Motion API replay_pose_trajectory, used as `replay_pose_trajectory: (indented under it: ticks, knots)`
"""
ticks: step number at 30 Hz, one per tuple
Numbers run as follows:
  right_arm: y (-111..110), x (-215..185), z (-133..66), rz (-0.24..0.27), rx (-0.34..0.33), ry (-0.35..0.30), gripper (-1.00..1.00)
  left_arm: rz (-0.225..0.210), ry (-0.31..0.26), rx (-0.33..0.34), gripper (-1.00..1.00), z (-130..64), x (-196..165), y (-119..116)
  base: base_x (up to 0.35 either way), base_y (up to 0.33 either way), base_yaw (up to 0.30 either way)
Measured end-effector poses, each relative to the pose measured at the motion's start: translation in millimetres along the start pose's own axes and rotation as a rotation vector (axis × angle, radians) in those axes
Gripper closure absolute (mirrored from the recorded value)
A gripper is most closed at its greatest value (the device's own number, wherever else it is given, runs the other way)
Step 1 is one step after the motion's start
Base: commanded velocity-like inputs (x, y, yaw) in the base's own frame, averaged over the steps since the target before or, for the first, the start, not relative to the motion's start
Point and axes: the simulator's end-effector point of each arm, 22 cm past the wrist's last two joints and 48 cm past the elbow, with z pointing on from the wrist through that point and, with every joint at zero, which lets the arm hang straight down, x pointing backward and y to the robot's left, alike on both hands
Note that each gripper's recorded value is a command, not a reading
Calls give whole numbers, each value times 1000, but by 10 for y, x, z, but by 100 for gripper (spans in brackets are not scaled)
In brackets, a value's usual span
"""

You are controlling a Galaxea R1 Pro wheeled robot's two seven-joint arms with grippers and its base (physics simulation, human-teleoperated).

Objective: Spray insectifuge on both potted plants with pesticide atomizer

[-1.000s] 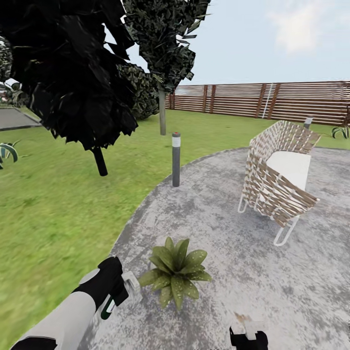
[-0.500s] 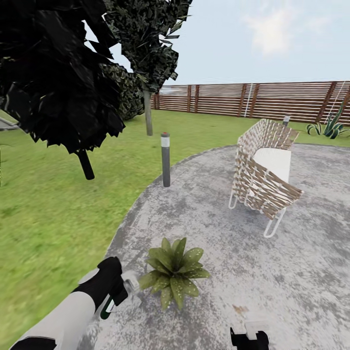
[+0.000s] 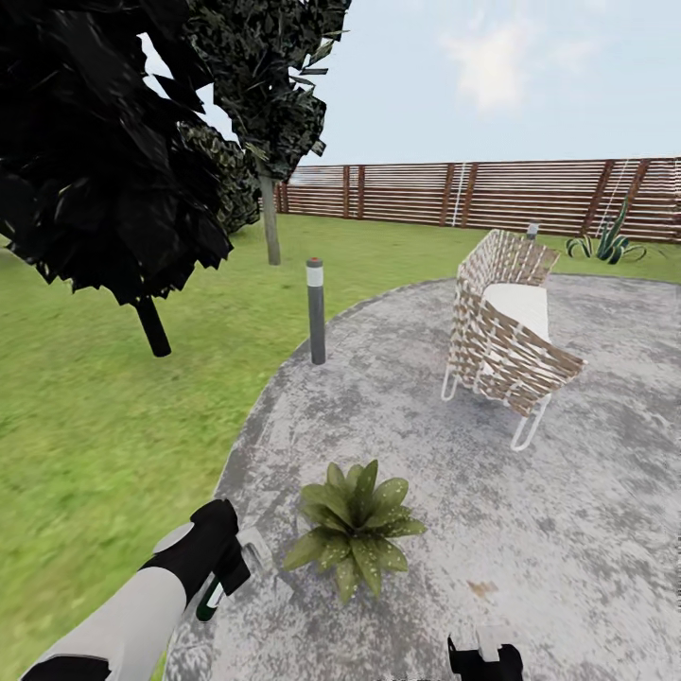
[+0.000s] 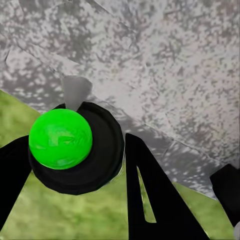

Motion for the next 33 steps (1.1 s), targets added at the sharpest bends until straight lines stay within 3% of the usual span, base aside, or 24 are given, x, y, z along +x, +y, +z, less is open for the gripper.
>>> replay_pose_trajectory:
  ticks: [17,21,23,25,33]
  knots:
    - [-3,1,0,0,1,0,-100,4,-5,7,100,1,-28,-34,0,27,-170]
    - [-10,-1,1,-1,1,-1,-100,77,-41,4,100,5,-101,-31,0,0,-43]
    - [-6,-1,0,0,1,-1,-100,98,-37,-13,100,0,-107,-5,0,0,-4]
    - [-13,0,1,-1,2,0,-100,148,-14,-41,100,2,-89,27,0,0,-1]
    - [-14,1,1,-1,2,0,-100,162,-20,-53,100,-46,-173,47,0,0,0]
